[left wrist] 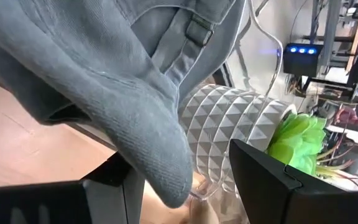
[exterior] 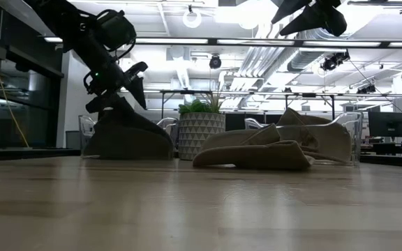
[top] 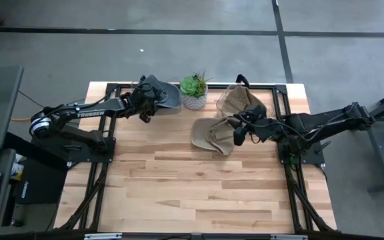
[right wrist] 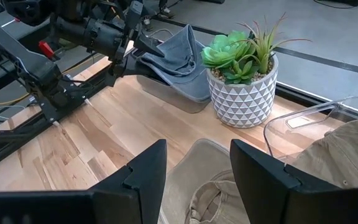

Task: Pick & Place hat
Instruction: Put the blue cap into the left transparent bin, then put the light brown cap into the right transparent bin

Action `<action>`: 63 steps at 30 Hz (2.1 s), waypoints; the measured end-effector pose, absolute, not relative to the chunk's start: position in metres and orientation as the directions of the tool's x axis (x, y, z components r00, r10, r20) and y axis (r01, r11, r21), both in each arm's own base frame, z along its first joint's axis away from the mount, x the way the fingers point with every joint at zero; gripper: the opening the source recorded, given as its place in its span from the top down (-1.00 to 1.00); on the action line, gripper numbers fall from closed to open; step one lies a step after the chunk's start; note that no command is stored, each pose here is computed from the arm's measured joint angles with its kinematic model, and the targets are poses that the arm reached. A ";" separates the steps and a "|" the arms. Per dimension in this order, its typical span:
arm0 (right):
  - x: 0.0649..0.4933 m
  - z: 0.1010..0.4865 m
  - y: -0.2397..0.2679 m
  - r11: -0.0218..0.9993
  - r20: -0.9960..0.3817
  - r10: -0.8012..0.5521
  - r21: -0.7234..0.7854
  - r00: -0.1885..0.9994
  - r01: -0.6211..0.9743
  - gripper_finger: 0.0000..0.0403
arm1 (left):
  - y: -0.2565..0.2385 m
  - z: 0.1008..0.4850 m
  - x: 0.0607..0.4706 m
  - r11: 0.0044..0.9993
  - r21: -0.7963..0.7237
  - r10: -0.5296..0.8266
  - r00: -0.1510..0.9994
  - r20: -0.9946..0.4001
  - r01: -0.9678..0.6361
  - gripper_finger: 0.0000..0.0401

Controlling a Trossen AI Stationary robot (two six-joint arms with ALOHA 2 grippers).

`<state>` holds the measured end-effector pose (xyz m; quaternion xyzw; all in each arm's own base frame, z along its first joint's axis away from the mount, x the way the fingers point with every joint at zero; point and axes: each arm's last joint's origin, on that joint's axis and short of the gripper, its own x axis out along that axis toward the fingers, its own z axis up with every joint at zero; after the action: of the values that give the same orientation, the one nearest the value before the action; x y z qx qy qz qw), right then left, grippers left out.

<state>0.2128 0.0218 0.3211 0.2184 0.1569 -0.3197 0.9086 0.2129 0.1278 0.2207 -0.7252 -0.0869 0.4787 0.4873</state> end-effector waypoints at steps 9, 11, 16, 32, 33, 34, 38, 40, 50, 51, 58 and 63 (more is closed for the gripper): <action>0.213 0.321 0.022 0.700 -0.426 -0.512 0.296 0.746 0.650 0.15 | 0.120 0.248 0.200 -0.435 -0.854 0.610 0.604 -0.512 -0.285 0.04; 0.213 0.321 0.022 0.700 -0.426 -0.513 0.295 0.745 0.650 0.15 | 0.117 0.255 0.196 -0.403 -0.870 0.604 0.632 -0.486 -0.284 0.05; 0.213 0.321 0.022 0.701 -0.427 -0.513 0.294 0.745 0.650 0.15 | 0.112 0.263 0.188 -0.369 -0.881 0.604 0.645 -0.469 -0.295 0.05; 0.213 0.321 0.022 0.701 -0.427 -0.512 0.294 0.745 0.650 0.15 | 0.109 0.255 0.184 -0.348 -0.830 0.546 0.625 -0.558 -0.436 0.05; 0.213 0.321 0.022 0.701 -0.427 -0.512 0.294 0.745 0.650 0.15 | 0.108 0.253 0.183 -0.356 -0.820 0.555 0.604 -0.572 -0.449 0.05; 0.213 0.321 0.022 0.701 -0.427 -0.512 0.294 0.745 0.650 0.15 | 0.108 0.252 0.182 -0.362 -0.811 0.564 0.585 -0.583 -0.459 0.05; 0.213 0.321 0.022 0.704 -0.427 -0.512 0.288 0.745 0.649 0.15 | 0.110 0.247 0.181 -0.376 -0.788 0.596 0.524 -0.608 -0.487 0.05; 0.213 0.321 0.022 0.704 -0.427 -0.513 0.288 0.745 0.649 0.15 | 0.110 0.247 0.181 -0.375 -0.791 0.600 0.524 -0.604 -0.483 0.05; 0.213 0.321 0.022 0.705 -0.428 -0.510 0.289 0.746 0.647 0.15 | 0.109 0.255 0.189 -0.306 -0.843 0.488 0.688 -0.538 -0.442 0.05; 0.213 0.321 0.022 0.706 -0.429 -0.508 0.290 0.747 0.646 0.15 | 0.108 0.256 0.189 -0.291 -0.846 0.468 0.704 -0.534 -0.448 0.05; 0.213 0.321 0.022 0.716 -0.437 -0.489 0.294 0.755 0.634 0.15 | 0.102 0.260 0.195 -0.128 -0.874 0.247 0.838 -0.487 -0.470 0.05; 0.217 0.316 0.025 0.784 -0.470 -0.434 0.223 0.769 0.579 0.15 | 0.089 0.263 0.202 0.003 -0.893 0.119 0.887 -0.447 -0.451 0.05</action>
<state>0.2173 0.0248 0.3164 0.1804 0.2012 -0.2743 0.9229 0.2024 0.0892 0.2631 -0.6758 0.1225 0.2043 0.6975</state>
